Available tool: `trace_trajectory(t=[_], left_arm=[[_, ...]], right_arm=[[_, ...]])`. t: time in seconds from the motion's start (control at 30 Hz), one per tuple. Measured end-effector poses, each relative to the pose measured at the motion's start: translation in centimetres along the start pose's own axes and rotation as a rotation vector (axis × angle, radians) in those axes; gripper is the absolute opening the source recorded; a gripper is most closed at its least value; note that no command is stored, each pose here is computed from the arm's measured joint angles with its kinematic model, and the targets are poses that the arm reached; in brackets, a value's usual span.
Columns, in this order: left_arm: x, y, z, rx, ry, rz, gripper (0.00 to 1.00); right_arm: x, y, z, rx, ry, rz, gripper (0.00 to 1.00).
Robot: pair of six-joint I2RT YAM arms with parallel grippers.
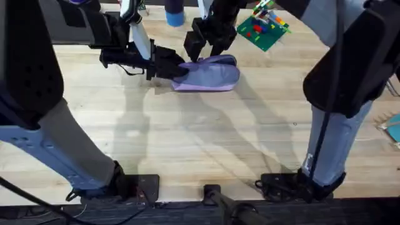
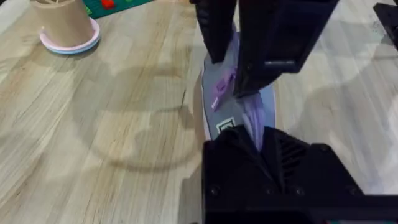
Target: Unzip the bag, pick up the pens from the table one at a time and place them inside, then zip the bag closed.
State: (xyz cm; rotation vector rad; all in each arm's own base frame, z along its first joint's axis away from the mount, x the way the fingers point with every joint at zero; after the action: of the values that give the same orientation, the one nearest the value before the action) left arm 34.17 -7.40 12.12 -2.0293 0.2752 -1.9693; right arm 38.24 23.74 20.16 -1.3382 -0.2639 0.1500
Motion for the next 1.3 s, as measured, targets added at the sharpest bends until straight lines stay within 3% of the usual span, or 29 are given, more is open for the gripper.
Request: trace_trajectory(t=[0.3, 0.43, 1.3], left_arm=[[0.0, 0.0, 0.0, 0.000, -0.001, 0.002, 0.042], [0.0, 0.0, 0.0, -0.001, -0.003, 0.004, 0.042], [0.0, -0.1, 0.1, 0.004, 0.006, -0.001, 0.043]], right_arm=[[-0.3, 0.0, 0.5, 0.052, 0.001, 0.025, 0.256], [-0.5, 0.0, 0.5, 0.052, 0.000, 0.036, 0.048], [0.2, -1.8, 0.5, 0.073, -0.016, -0.006, 0.033]])
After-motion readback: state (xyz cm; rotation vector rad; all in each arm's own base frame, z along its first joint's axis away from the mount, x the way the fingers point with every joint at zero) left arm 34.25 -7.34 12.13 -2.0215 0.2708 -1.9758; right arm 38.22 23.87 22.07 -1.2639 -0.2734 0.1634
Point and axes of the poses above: each hand's point on the last joint's axis, 136 mm out from that joint toward the fingers, its own y axis out along the fingers, its own z axis along the line the jaws close on, x = y × z, the point moved 8 cm from there along -y, back along the fingers, and after that the axes turned 6 degrees about y, right-handed, at the moved point
